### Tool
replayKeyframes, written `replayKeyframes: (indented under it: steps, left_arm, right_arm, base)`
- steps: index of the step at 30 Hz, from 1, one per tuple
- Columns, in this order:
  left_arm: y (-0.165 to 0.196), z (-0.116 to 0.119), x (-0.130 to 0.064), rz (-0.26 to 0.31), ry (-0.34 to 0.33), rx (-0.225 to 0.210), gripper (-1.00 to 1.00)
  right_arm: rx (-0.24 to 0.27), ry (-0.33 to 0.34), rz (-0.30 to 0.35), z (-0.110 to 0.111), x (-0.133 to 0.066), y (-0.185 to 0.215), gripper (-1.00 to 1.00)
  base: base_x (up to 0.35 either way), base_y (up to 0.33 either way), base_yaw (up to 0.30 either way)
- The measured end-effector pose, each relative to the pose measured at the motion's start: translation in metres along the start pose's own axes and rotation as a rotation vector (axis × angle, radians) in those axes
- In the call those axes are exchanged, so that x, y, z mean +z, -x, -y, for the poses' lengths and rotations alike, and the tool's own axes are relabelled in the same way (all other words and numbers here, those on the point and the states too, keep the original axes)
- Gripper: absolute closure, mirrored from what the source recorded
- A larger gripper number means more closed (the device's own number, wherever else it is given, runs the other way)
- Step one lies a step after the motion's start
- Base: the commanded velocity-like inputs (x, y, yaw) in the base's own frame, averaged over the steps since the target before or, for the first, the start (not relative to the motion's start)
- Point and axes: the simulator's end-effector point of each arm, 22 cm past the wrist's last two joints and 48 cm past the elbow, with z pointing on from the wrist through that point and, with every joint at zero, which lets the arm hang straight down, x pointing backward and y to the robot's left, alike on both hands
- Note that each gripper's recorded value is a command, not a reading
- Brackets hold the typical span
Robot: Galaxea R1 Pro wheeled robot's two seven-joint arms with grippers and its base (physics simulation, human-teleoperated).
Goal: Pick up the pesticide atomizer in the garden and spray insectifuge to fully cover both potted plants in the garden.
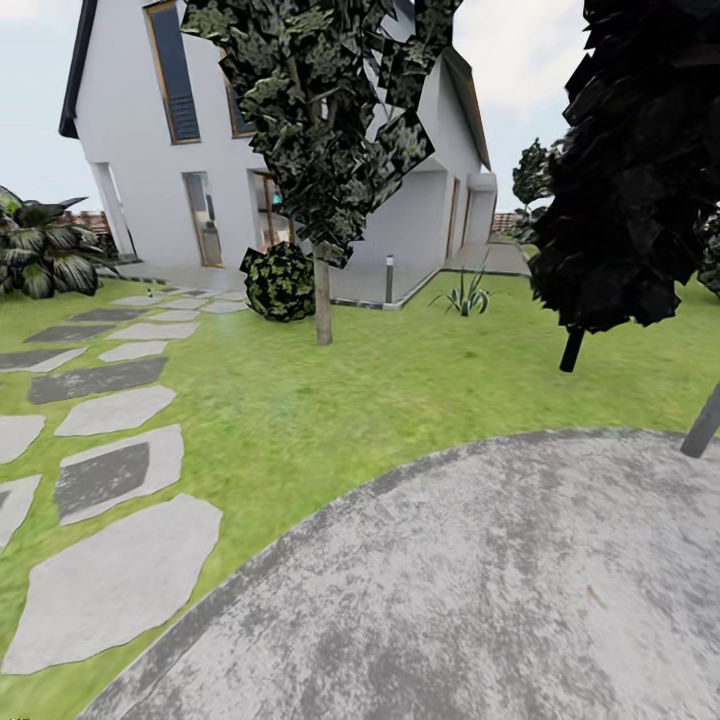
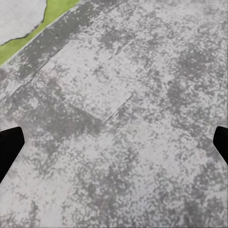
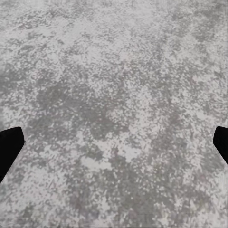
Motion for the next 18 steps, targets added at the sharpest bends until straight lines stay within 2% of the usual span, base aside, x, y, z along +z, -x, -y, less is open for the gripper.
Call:
replayKeyframes:
  steps: [5, 13, 14, 15, 18]
  left_arm:
    - [0.000, 0.001, 0.000, 0.000, 0.000, -0.002, -1.00]
    - [-0.001, -0.001, 0.002, 0.000, 0.004, -0.006, -1.00]
    - [-0.002, -0.002, 0.003, 0.000, 0.007, -0.009, -1.00]
    - [-0.003, -0.008, 0.004, 0.001, 0.024, -0.035, -1.00]
    - [-0.007, -0.009, 0.008, 0.000, 0.029, -0.042, -1.00]
  right_arm:
    - [-0.003, 0.002, -0.001, -0.001, 0.000, 0.000, -1.00]
    - [-0.006, 0.006, -0.002, -0.003, 0.001, -0.002, -1.00]
    - [-0.006, 0.006, -0.002, -0.003, 0.003, -0.003, -1.00]
    - [-0.008, 0.007, -0.002, -0.003, 0.004, -0.004, -1.00]
    - [-0.008, 0.006, -0.003, -0.003, 0.007, -0.009, -1.00]
  base:
    - [0.214, 0.000, 0.279]
    - [0.018, 0.000, 0.281]
    - [0.000, 0.000, 0.281]
    - [0.000, 0.000, 0.281]
    - [0.000, 0.000, 0.281]
